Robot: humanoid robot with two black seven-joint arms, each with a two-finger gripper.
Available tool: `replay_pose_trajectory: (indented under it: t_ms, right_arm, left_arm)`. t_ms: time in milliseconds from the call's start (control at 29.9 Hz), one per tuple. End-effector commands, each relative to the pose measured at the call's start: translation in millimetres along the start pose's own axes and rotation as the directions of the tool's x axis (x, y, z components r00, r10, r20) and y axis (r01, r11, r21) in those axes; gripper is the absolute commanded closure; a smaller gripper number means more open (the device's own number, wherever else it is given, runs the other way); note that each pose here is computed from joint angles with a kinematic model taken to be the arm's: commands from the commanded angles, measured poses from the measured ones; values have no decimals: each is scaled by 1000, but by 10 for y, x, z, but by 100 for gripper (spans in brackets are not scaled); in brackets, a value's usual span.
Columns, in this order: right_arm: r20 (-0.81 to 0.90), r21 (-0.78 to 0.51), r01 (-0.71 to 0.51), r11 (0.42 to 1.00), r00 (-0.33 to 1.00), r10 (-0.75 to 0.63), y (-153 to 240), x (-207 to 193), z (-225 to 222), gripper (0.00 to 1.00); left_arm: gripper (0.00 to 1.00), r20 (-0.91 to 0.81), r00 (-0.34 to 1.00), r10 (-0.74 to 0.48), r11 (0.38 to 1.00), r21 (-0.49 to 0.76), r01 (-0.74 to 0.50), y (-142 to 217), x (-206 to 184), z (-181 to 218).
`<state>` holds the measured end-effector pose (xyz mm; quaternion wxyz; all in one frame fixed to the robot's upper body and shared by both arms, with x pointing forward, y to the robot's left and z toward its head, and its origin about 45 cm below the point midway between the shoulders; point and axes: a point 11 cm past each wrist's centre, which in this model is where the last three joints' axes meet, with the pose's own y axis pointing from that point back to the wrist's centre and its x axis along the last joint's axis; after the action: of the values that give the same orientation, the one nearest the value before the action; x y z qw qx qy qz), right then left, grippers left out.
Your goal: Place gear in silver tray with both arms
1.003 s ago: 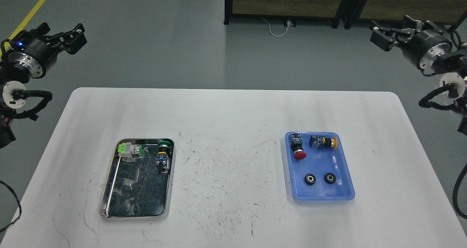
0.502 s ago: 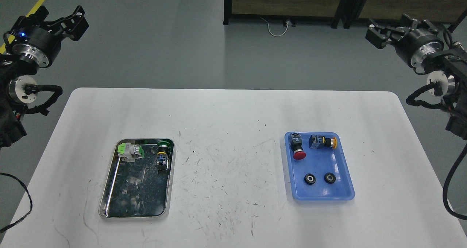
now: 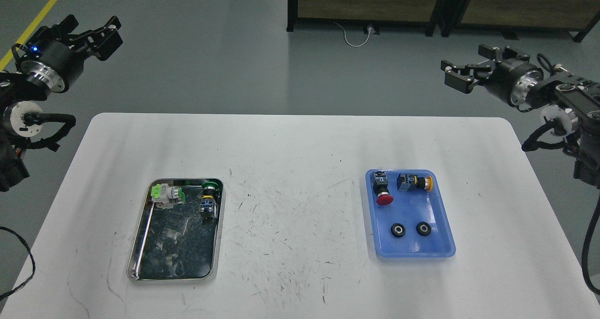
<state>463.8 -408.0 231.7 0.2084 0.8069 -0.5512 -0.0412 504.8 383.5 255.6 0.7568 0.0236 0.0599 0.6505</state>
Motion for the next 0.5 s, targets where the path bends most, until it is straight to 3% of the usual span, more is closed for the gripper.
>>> replay_pose_trajectory:
  t_ms: [0, 234, 468]
  right_arm:
    - [-13, -41, 127, 991, 992, -128, 30, -201, 90, 0]
    - [-180, -227, 249, 941, 939, -292, 175, -488, 389, 2]
    - [-193, -341, 215, 915, 937, -292, 446, -325, 675, 1]
  left_arm:
    - [1, 21, 1000, -5, 1000, 28, 5, 18, 11, -59]
    - [1, 82, 996, -25, 996, 82, 18, 46, -32, -242]
    - [1, 79, 997, -24, 995, 99, 16, 27, -126, -359]
